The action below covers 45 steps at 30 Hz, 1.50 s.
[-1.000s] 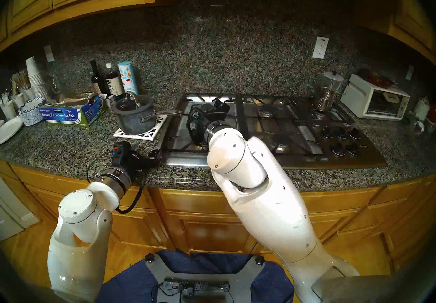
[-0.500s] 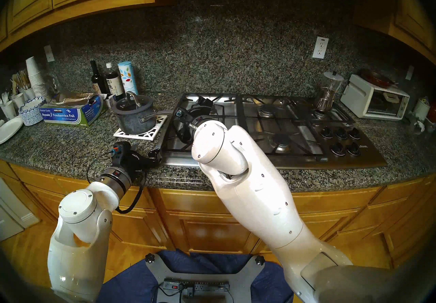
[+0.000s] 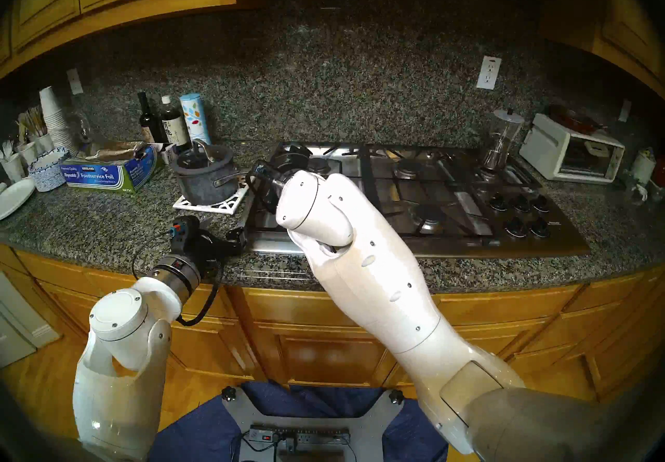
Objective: Pick up the pot, put it on the stove, take off the pot lid
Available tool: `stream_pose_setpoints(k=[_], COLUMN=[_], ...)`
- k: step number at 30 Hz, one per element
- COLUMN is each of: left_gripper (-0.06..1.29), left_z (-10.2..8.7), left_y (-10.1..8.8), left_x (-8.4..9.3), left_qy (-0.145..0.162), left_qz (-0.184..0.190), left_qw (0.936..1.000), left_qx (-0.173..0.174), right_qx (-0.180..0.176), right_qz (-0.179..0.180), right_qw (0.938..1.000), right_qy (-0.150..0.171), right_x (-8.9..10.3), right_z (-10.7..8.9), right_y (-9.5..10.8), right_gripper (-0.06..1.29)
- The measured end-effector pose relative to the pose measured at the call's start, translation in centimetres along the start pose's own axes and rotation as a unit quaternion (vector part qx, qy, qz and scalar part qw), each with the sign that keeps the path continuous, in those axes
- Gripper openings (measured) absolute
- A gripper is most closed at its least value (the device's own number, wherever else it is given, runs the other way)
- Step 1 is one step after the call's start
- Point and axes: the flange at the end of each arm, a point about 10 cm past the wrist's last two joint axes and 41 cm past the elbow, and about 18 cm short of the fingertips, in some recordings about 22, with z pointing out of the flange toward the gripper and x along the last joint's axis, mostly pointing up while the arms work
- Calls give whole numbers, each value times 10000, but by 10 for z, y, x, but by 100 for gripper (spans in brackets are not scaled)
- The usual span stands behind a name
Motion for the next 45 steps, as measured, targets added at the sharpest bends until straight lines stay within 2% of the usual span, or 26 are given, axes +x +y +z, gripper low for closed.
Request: stream_pose_setpoints(k=[8,12,29,45], left_gripper=[121,121,121,121], left_z=[0,0,0,0], left_y=[0,0,0,0], left_x=[0,0,0,0], left_qy=[1,2,4,4], left_qz=[-1,0,2,3], left_qw=[10000,10000,10000,10000], left_qx=[1,1,5,7], right_qx=[119,153,230,285], right_qz=[-159,-166,-222,-336], right_qw=[9998,9997,9994,9990], right_qy=[102,77,-107,-5], right_x=[20,25,22,34], right_z=[4,6,26,37], right_y=[0,2,3,6], right_gripper=[124,124,124,124])
